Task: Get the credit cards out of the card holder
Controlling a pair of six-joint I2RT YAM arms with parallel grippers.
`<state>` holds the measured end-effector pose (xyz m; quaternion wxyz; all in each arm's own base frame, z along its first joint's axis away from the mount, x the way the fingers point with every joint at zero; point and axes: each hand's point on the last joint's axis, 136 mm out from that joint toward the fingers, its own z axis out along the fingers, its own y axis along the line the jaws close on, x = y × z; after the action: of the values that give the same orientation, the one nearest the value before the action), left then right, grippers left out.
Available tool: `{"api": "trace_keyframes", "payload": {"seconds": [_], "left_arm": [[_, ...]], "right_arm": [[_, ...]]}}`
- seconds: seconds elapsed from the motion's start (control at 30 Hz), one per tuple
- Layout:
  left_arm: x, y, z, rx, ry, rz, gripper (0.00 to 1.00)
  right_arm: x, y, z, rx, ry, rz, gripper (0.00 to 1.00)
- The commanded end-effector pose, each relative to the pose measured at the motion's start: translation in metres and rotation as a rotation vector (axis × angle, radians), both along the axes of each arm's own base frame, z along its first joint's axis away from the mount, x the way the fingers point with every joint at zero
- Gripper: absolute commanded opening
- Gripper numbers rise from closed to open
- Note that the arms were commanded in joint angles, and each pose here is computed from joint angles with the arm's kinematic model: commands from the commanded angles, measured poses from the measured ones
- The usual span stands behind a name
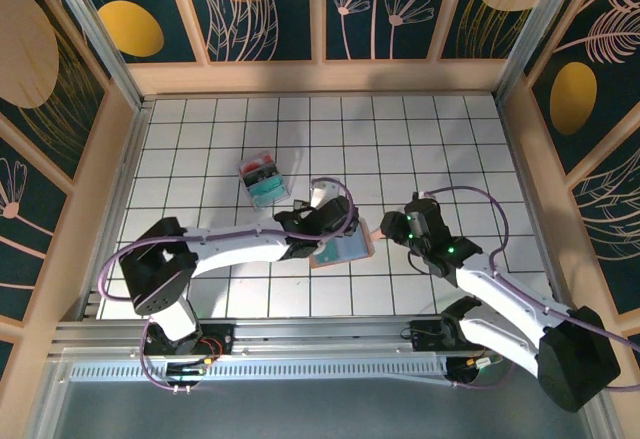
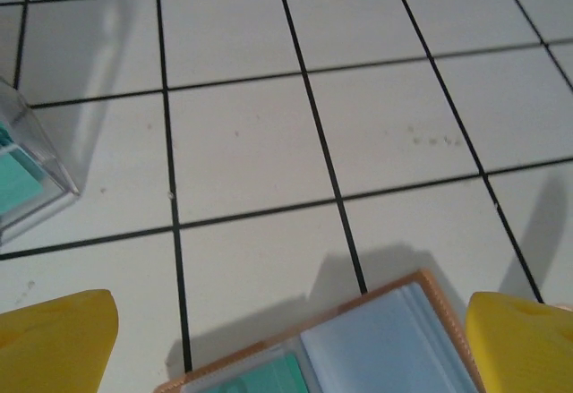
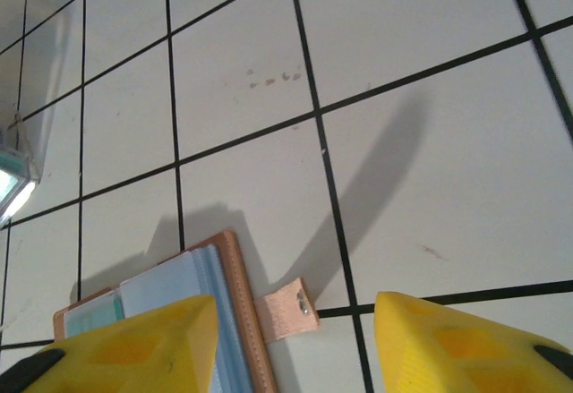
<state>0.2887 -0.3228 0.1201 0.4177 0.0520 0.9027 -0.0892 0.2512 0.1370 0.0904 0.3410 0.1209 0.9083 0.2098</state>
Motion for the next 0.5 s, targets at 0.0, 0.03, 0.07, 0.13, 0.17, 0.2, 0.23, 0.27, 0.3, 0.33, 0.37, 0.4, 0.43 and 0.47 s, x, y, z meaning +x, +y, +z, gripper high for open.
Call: {"api": "trace_keyframes", "payload": {"seconds": [0.0,0.03,0.07,0.13,0.17,0.2,0.23,0.27,0.3,0.33,0.37,0.4,0.43,0.47], "left_arm": [[0.003,0.03,-0.015,0.02,0.037,0.045,0.99],[0.004,0.034,-0.016,0.017,0.043,0.052,0.99],[0.001,0.041,-0.024,0.035,0.058,0.057,0.99],[-0.005,0.052,-0.035,0.065,0.078,0.063,0.99],[-0.007,0.056,-0.04,0.078,0.088,0.065,0.99],[-0.01,0.06,-0.045,0.093,0.1,0.066,0.99],[-0.012,0.064,-0.051,0.109,0.112,0.069,0.99],[-0.014,0.068,-0.055,0.122,0.12,0.073,0.99],[-0.016,0.072,-0.06,0.134,0.127,0.075,0.99],[-0.018,0.075,-0.063,0.14,0.132,0.079,0.99],[-0.019,0.078,-0.066,0.14,0.136,0.083,0.99],[-0.019,0.08,-0.068,0.136,0.137,0.087,0.99],[-0.019,0.08,-0.069,0.129,0.138,0.086,0.99],[-0.02,0.08,-0.07,0.121,0.136,0.082,0.99]], "right_arm": [[0.007,0.014,0.014,0.048,-0.022,0.044,0.47],[0.007,0.018,0.013,0.052,-0.014,0.058,0.47],[0.007,0.022,0.015,0.058,-0.013,0.072,0.46],[0.007,0.028,0.016,0.059,-0.01,0.093,0.45],[0.004,0.037,0.016,0.075,0.001,0.124,0.45],[0.003,0.044,0.016,0.085,0.006,0.148,0.44],[0.001,0.052,0.016,0.093,0.014,0.176,0.44],[0.0,0.06,0.015,0.098,0.021,0.197,0.44],[-0.003,0.068,0.014,0.098,0.031,0.224,0.44],[-0.004,0.076,0.013,0.092,0.043,0.245,0.44],[-0.004,0.081,0.012,0.085,0.05,0.262,0.44],[-0.005,0.089,0.01,0.079,0.06,0.284,0.44],[-0.005,0.096,0.009,0.075,0.07,0.301,0.43],[-0.004,0.102,0.007,0.073,0.08,0.317,0.43]]}}
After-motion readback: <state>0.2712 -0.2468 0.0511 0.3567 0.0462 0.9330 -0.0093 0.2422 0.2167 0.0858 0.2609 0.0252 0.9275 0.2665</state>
